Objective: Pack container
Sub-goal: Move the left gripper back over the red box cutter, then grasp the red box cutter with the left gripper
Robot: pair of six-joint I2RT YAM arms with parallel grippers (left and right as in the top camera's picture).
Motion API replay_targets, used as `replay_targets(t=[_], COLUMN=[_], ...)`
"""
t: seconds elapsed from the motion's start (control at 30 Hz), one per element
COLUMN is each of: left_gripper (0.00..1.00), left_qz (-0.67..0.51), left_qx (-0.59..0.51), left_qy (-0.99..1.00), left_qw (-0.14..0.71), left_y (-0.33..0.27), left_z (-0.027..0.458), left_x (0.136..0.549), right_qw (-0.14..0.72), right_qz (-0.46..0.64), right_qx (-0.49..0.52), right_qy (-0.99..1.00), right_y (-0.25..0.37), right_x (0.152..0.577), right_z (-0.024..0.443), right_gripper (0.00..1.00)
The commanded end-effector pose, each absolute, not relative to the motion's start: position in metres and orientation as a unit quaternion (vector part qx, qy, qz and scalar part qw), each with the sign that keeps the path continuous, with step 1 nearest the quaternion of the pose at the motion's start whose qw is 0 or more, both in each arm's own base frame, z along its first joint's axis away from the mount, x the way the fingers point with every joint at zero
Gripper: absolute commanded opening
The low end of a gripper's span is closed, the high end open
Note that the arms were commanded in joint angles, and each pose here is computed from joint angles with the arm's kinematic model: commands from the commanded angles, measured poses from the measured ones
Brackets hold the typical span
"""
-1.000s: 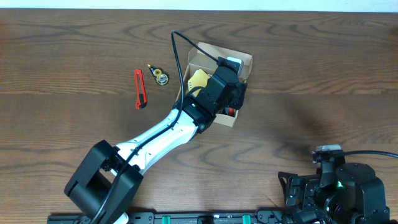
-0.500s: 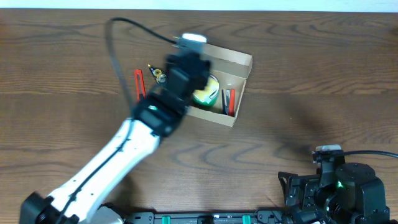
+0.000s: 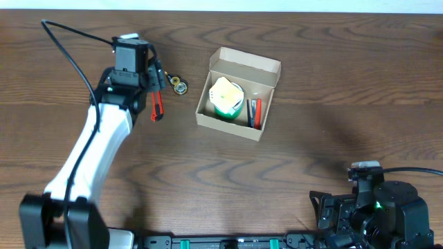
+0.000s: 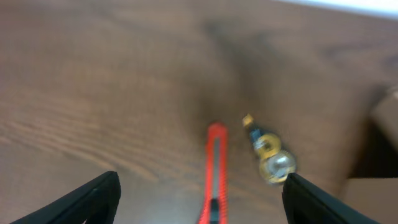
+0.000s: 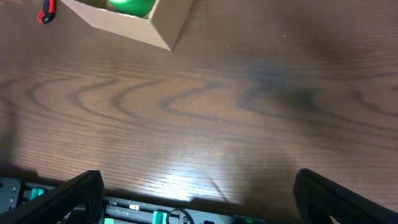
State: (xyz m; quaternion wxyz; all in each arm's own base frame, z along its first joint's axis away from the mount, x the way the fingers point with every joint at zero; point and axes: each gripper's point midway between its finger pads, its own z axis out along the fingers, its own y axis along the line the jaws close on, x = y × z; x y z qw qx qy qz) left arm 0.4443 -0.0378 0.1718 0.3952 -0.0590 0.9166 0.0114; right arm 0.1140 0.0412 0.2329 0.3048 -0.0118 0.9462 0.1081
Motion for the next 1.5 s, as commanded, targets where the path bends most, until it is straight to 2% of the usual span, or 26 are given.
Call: replay_targets(t=[0.0, 0.1, 0.5, 0.7, 0.87, 1.2, 1.47], left_gripper=[0.89, 0.94, 0.92, 0.80, 0.76, 0.60, 0.36], left_qz=[-0.018, -0.019, -0.005, -0.003, -0.002, 0.001, 0.002], left_qx=[-0.038, -0.033, -0.003, 0.002, 0.002, 0.002, 0.002], left_qy=[0.934, 0.945, 0.966, 0.967, 0.969, 0.972, 0.974], left_qw=[0.355, 0.324, 0.260, 0.257, 0.246, 0.236, 0.226], left_y=[-0.042, -0.043, -0.045, -0.045, -0.045, -0.044, -0.044], left_z=[0.140, 0.110, 0.037, 0.022, 0.010, 0.000, -0.007], left_x=[0.450, 0.452, 0.454, 0.458, 0.457, 0.455, 0.452], right_qw=[0.305, 0.305, 0.305, 0.305, 0.305, 0.305, 0.305], right_qz=[0.110, 0.110, 0.110, 0.110, 0.110, 0.110, 0.110], right_qx=[-0.002, -0.002, -0.002, -0.002, -0.002, -0.002, -0.002], right_qy=[0.946, 0.946, 0.946, 0.946, 0.946, 0.946, 0.946], right_y=[0.040, 0.040, 0.040, 0.040, 0.040, 0.040, 0.040], right_x=[0.114, 0.114, 0.114, 0.114, 0.114, 0.114, 0.114], right_z=[0.233, 0.233, 0.233, 0.233, 0.233, 0.233, 0.233], right_gripper=[0.99, 0.99, 0.99, 0.99, 0.99, 0.99, 0.99])
